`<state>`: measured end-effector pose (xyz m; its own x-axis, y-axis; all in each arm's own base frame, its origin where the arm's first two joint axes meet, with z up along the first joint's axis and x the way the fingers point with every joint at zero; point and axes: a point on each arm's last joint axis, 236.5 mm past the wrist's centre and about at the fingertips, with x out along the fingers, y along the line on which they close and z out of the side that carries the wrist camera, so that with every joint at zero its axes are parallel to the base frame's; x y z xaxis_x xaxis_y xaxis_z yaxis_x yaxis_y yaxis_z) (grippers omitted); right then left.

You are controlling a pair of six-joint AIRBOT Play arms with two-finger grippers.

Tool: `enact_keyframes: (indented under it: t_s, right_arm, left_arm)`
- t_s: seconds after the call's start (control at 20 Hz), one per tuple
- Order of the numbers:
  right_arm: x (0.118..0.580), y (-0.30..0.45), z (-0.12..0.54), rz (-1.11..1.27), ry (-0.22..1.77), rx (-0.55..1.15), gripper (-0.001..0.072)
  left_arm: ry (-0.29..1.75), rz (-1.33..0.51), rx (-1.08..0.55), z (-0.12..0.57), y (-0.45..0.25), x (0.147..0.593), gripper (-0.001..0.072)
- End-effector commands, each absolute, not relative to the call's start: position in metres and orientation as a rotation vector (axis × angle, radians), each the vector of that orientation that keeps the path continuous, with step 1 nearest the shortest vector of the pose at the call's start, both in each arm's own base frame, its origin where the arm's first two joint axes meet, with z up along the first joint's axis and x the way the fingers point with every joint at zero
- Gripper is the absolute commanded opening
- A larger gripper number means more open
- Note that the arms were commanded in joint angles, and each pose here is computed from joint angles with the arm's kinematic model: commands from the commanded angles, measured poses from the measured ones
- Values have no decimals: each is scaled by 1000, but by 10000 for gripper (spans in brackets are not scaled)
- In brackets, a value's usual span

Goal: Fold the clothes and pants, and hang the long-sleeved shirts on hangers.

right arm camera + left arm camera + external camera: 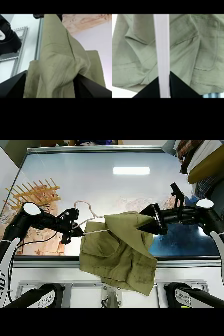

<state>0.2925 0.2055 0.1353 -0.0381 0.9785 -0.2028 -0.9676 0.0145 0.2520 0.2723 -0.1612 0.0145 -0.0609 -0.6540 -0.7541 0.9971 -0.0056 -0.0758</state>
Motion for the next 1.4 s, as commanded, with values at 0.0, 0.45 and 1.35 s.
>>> enact_keyframes:
  t_s: [0.0, 0.45, 1.35]
  right_arm:
    - [293, 215, 133, 1566, 372, 31, 617]
    - [289, 225, 130, 1589, 378, 26, 616]
    - [294, 229, 128, 1566, 377, 15, 617]
  left_arm:
    - [727, -1502, 618, 14, -161, 272, 15]
    - [727, -1502, 618, 15, -161, 272, 16]
    - [727, -1503, 618, 15, -161, 272, 15]
